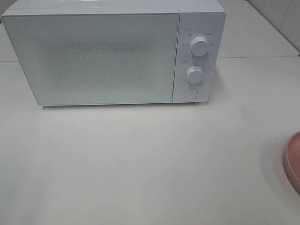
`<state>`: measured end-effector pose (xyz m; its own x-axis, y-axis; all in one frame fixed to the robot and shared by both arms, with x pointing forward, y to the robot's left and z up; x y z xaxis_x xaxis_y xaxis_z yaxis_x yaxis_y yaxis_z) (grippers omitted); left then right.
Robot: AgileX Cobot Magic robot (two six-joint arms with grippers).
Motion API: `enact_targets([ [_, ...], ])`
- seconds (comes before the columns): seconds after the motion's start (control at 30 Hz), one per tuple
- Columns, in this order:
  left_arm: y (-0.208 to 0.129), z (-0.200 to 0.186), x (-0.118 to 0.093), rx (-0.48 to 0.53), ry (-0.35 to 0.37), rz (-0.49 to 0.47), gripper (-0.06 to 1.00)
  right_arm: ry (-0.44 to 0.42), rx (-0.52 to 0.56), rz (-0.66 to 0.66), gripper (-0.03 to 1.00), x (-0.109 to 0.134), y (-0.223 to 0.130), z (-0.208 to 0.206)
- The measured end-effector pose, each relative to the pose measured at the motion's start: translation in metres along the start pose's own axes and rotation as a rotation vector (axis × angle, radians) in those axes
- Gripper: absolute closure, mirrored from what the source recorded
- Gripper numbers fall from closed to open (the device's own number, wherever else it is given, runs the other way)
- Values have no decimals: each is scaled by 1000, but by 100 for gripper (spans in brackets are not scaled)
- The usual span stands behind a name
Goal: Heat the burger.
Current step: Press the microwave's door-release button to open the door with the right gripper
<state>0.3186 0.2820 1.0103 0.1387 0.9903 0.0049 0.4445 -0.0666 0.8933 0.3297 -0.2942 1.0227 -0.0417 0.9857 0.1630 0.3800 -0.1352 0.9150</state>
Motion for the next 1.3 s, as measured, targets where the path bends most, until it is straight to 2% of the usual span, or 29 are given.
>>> enact_targets([
  [0.6,0,0,0,0,0,0,-5,0,0,0,21,0,0,0],
  [0.83,0,0,0,0,0,0,-5,6,-27,1,21,2,12,-5],
  [1.3,0,0,0,0,0,0,-5,-1,45,-12,21,10,30,35],
])
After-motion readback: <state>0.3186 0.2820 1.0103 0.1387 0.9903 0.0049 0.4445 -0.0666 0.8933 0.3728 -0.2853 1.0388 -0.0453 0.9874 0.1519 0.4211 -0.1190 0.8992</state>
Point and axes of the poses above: a point on each arm's last joint axis where the gripper is mounted, z pointing out along that axis toward the gripper, x along the wrist's bending axis when the last joint is at zero, y = z × x, the point moved 10 cm from there along z, pointing out along that axis toward the gripper, and after that the axes turned 6 degrees about z, right-handed, at the moved point
